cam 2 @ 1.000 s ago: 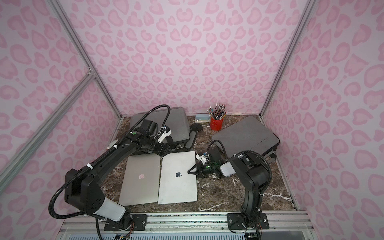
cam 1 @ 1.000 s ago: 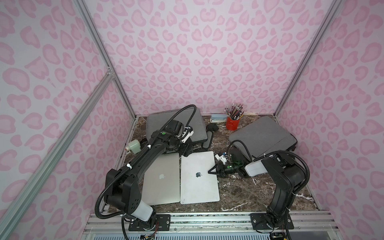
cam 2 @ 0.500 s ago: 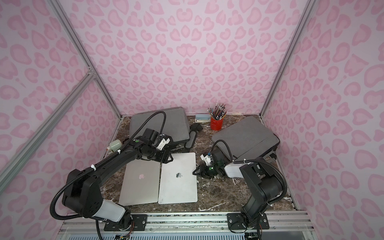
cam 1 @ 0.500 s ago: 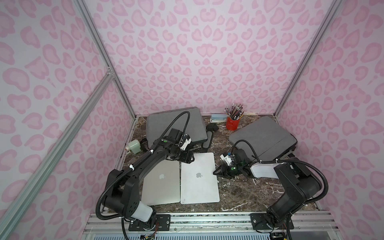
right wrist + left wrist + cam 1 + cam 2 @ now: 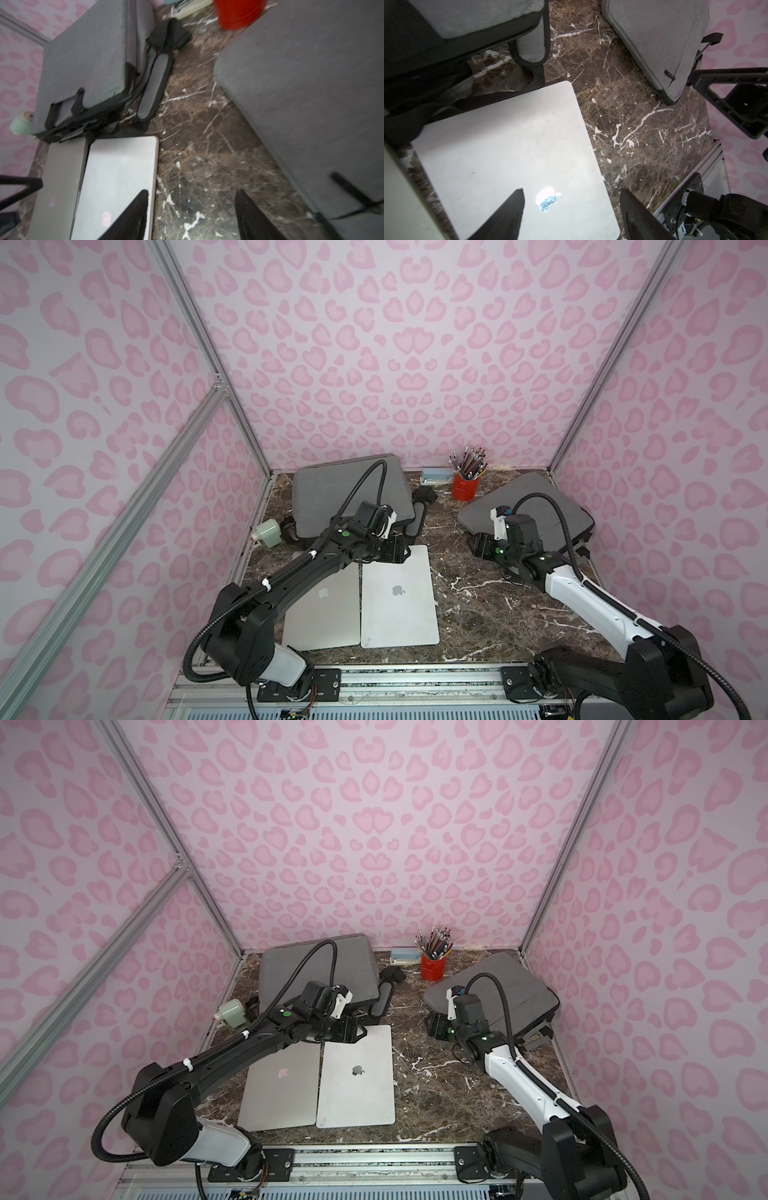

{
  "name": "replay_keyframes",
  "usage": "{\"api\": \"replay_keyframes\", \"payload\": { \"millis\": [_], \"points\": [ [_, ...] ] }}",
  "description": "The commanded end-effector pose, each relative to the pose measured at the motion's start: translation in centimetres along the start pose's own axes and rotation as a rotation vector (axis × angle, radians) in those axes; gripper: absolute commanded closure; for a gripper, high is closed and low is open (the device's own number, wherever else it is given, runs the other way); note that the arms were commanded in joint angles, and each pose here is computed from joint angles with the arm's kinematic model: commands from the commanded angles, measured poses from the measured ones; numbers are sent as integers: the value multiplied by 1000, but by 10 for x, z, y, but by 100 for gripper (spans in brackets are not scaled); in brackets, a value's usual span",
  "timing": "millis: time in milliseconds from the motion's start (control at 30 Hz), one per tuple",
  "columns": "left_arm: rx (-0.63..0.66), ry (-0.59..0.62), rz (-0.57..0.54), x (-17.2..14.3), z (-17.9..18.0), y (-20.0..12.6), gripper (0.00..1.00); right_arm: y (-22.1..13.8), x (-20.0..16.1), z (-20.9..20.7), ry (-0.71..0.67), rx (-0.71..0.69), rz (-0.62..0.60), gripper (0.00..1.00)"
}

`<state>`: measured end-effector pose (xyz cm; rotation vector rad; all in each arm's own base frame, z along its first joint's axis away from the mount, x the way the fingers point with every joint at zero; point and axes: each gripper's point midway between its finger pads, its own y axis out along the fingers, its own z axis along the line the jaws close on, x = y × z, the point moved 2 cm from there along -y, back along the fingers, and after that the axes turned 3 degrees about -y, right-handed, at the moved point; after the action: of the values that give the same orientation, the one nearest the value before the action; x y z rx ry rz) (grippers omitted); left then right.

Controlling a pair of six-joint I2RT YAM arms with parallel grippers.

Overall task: Open the zippered laptop bag and take out the laptop
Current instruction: Close the bag flap on the zippered laptop bag, then unzip the zipper on the zippered laptop bag.

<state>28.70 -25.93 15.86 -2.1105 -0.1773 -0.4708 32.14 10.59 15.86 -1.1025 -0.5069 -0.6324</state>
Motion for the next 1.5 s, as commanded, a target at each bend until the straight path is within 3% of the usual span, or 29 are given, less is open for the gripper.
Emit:
{"api": "replay_keyframes", "payload": {
  "millis": [0, 133, 200, 567, 767, 1200, 1333, 1467],
  "points": [
    [-54, -73, -87, 22, -31, 13, 24, -12, 11, -34, -26, -171, -30, 25],
    [-104, -93, -81, 30, -66, 41, 23, -26, 27, -64, 11, -284, -47, 20],
    [-138, -102, -67, 31, -86, 59, 24, -33, 32, -81, 47, -340, -55, 1],
    [-283, -171, -1, 29, -132, 119, 24, -48, 3, -165, 361, -498, 2, 1],
    [-343, -206, 37, 21, -140, 132, 25, -35, -18, -188, 506, -461, 15, 8],
    [-387, -198, 85, 11, -145, 136, 26, 14, -41, -196, 610, -372, 141, 23],
    [-381, -197, 89, 10, -144, 138, 26, 19, -47, -198, 623, -372, 156, 41],
    [-366, -199, 99, 7, -140, 143, 26, 21, -53, -192, 625, -339, 164, 66]
  ]
}}
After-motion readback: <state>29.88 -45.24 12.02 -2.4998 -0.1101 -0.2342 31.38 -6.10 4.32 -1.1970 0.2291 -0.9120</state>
